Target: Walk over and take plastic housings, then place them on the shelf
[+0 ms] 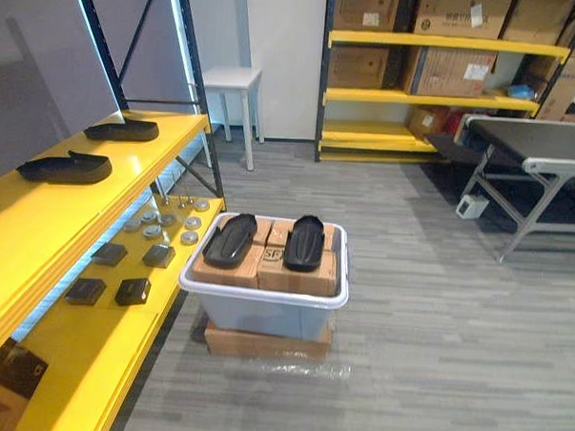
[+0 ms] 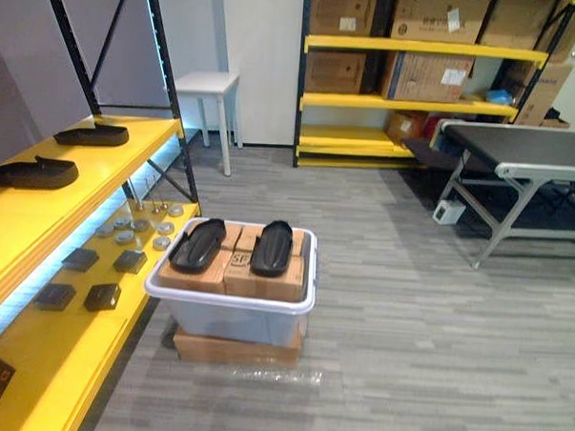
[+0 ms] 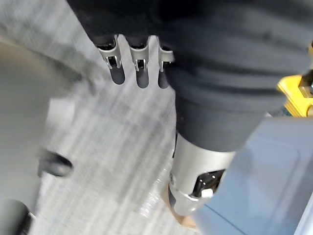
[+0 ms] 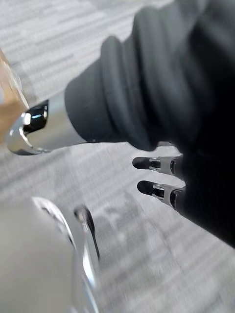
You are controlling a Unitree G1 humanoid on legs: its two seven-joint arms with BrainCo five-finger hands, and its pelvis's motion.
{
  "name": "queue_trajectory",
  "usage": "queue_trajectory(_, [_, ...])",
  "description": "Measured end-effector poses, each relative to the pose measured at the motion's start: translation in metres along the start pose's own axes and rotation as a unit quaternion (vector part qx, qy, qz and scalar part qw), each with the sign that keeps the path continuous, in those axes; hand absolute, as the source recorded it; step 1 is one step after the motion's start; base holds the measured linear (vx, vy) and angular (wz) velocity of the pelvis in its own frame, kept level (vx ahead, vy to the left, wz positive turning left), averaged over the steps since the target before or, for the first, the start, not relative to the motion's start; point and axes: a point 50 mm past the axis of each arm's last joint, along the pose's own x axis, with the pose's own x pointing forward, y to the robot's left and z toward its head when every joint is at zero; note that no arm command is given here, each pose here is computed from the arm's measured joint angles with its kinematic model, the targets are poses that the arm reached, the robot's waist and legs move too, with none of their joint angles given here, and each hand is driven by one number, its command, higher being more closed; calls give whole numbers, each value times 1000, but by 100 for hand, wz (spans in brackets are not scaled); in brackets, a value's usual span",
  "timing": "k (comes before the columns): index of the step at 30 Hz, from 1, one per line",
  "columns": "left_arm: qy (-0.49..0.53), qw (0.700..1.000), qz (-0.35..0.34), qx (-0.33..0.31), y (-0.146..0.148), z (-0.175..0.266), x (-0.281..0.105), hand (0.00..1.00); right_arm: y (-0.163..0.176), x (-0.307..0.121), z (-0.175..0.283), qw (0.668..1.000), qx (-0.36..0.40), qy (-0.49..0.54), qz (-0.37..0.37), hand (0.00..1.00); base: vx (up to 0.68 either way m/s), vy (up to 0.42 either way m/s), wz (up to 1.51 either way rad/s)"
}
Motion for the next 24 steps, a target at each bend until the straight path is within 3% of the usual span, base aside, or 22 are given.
queue_trajectory(4, [3,1000,16,-11,12,-4,-3,0,12,6,24,1000,-3,-27,15,0,426,92,-51])
queue_trajectory(11, [14,999,18,37,21,-5,-3,0,17,6,33,999,-24,-44,15,0,419,164,14])
queue_trajectory(15, [8,997,20,76,27,3,-2,0,38,-1,56,988,-91,-112,54,0,331,65,37])
queue_trajectory(19, [-35,997,32,66,27,25,1,0,53,-18,99,961,-133,-234,61,0,297,-108,38])
queue_trajectory(24, [-18,998,28,50,18,7,-2,0,59,-31,118,939,-171,-292,53,0,220,-153,4])
